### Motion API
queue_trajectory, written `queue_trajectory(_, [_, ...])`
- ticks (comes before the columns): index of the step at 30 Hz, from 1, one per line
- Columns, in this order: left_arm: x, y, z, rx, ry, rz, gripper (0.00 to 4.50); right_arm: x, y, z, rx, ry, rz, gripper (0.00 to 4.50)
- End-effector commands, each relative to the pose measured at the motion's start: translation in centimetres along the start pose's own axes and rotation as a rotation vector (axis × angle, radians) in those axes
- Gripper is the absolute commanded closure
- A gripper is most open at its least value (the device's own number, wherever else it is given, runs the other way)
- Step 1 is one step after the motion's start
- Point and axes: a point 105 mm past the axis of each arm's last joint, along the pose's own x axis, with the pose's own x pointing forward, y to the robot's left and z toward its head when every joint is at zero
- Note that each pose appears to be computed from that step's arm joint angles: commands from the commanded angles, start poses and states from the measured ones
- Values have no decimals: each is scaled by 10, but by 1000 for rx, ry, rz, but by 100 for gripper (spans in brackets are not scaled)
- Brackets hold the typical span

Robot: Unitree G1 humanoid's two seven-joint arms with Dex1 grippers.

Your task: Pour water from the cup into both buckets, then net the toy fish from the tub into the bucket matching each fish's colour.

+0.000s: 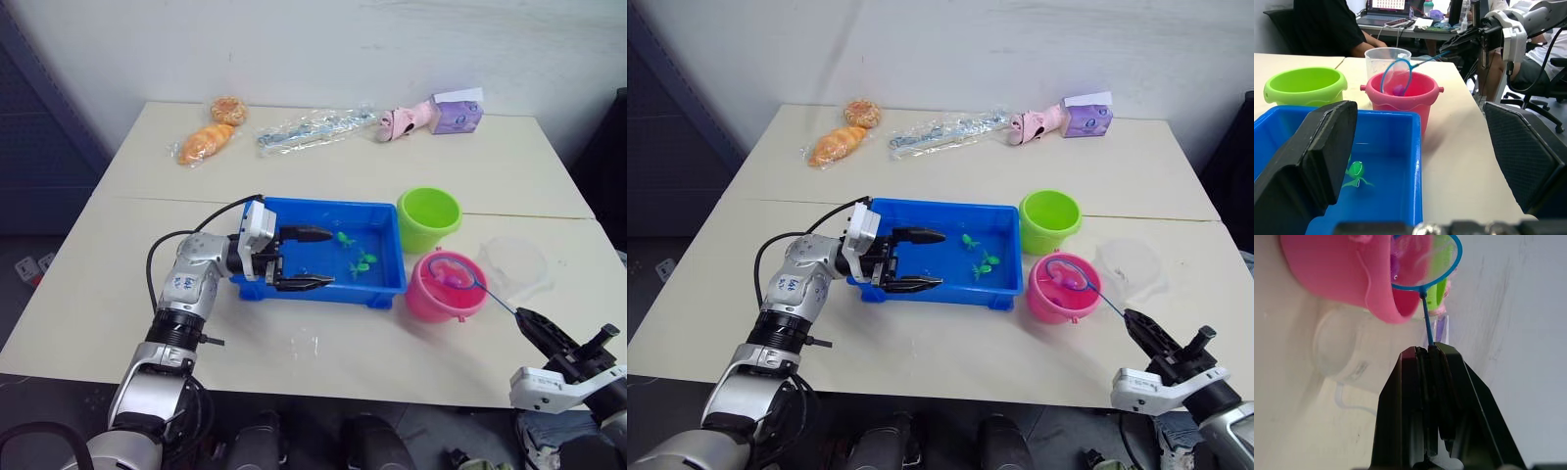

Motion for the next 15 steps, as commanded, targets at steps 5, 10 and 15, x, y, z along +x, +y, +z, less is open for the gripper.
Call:
queue_trajectory(5, [-4, -2, 7, 32, -2, 14, 7, -14, -48, -12, -85, 57, -144, 450])
queue_trajectory(10, [0, -5, 6, 25, -6, 4, 7, -10, 2, 23, 25, -68, 12, 450])
queue_trajectory(15, [-6, 0, 8, 37, 1, 29, 7, -16, -62, -8, -119, 71, -195, 450])
